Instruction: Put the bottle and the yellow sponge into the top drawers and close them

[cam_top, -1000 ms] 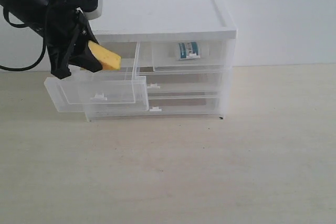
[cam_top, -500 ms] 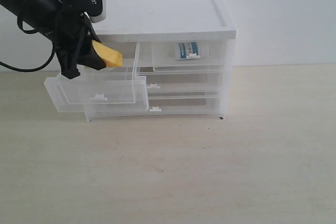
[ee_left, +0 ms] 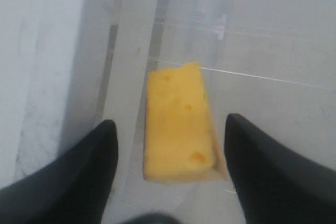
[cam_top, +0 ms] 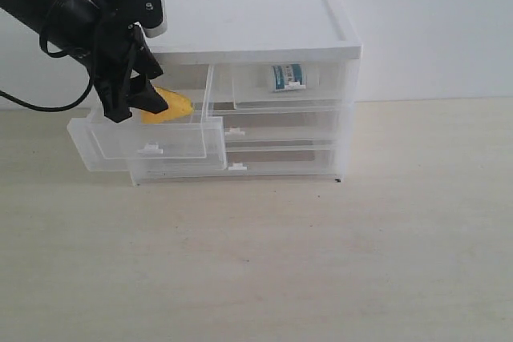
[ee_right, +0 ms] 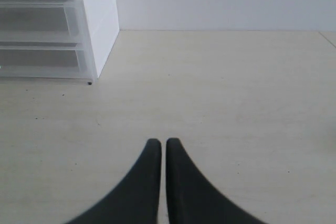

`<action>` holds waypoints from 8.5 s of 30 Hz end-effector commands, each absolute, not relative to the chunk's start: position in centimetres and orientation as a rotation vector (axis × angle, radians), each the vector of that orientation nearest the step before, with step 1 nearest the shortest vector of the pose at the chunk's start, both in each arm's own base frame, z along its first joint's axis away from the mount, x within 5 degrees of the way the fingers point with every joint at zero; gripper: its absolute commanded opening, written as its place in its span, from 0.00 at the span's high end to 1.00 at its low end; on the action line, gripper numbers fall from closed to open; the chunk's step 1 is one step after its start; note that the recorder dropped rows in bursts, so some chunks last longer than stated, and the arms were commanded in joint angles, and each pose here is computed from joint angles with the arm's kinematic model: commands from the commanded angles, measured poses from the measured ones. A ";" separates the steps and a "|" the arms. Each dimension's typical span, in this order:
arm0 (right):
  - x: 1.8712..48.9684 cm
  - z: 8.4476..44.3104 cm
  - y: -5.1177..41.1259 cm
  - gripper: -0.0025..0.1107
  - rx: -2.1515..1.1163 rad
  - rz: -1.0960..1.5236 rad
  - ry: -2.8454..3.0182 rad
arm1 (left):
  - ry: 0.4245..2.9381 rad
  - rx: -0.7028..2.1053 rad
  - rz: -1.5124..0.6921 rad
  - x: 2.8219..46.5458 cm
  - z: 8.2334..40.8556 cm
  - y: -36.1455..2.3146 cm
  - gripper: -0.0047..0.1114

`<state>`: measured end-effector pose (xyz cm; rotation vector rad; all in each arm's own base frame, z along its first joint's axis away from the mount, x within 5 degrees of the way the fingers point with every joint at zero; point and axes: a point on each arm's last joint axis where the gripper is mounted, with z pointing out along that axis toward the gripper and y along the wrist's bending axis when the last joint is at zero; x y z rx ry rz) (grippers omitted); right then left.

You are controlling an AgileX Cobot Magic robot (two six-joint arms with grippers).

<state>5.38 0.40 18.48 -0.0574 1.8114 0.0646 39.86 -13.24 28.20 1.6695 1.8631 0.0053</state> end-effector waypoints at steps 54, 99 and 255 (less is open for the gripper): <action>5.4 18.4 0.4 0.97 -0.056 0.061 1.804 | 1.889 1.956 -0.201 35.2 31.1 -12.6 0.46; 5.4 18.4 0.4 0.97 -0.056 0.061 1.804 | 1.849 1.867 -0.059 38.5 29.8 -13.1 0.92; 5.4 18.4 0.4 0.97 -0.054 0.064 1.804 | 1.789 0.255 -0.077 9.0 29.7 -1.8 0.92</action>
